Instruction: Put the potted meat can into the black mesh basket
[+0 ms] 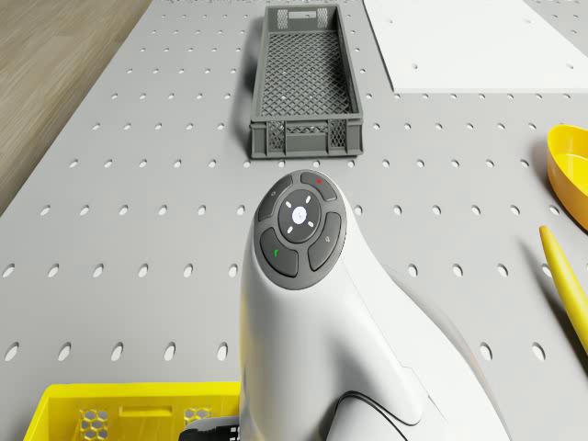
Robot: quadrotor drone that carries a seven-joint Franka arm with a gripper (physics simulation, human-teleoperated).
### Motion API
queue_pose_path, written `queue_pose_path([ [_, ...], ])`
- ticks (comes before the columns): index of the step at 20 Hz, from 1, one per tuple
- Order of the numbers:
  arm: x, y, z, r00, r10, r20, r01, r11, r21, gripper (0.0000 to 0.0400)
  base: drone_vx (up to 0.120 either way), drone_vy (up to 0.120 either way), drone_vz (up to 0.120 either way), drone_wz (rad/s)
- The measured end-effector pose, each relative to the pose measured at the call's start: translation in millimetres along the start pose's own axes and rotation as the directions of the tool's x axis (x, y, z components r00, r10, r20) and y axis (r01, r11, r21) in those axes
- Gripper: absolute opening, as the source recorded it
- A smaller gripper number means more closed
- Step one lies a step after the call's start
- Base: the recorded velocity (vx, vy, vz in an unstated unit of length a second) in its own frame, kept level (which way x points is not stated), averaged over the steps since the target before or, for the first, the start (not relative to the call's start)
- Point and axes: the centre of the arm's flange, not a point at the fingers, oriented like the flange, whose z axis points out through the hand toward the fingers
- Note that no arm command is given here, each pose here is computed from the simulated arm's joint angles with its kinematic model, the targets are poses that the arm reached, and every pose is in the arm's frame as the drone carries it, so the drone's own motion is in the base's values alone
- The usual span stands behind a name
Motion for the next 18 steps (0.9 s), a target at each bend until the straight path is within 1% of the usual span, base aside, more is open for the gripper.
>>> queue_pose_path([
  [18, 0.0, 0.0, 0.0, 1.0, 0.0, 0.0, 0.0, 1.0, 0.0, 0.0281, 0.12, 0.0, 0.0, 0.0],
])
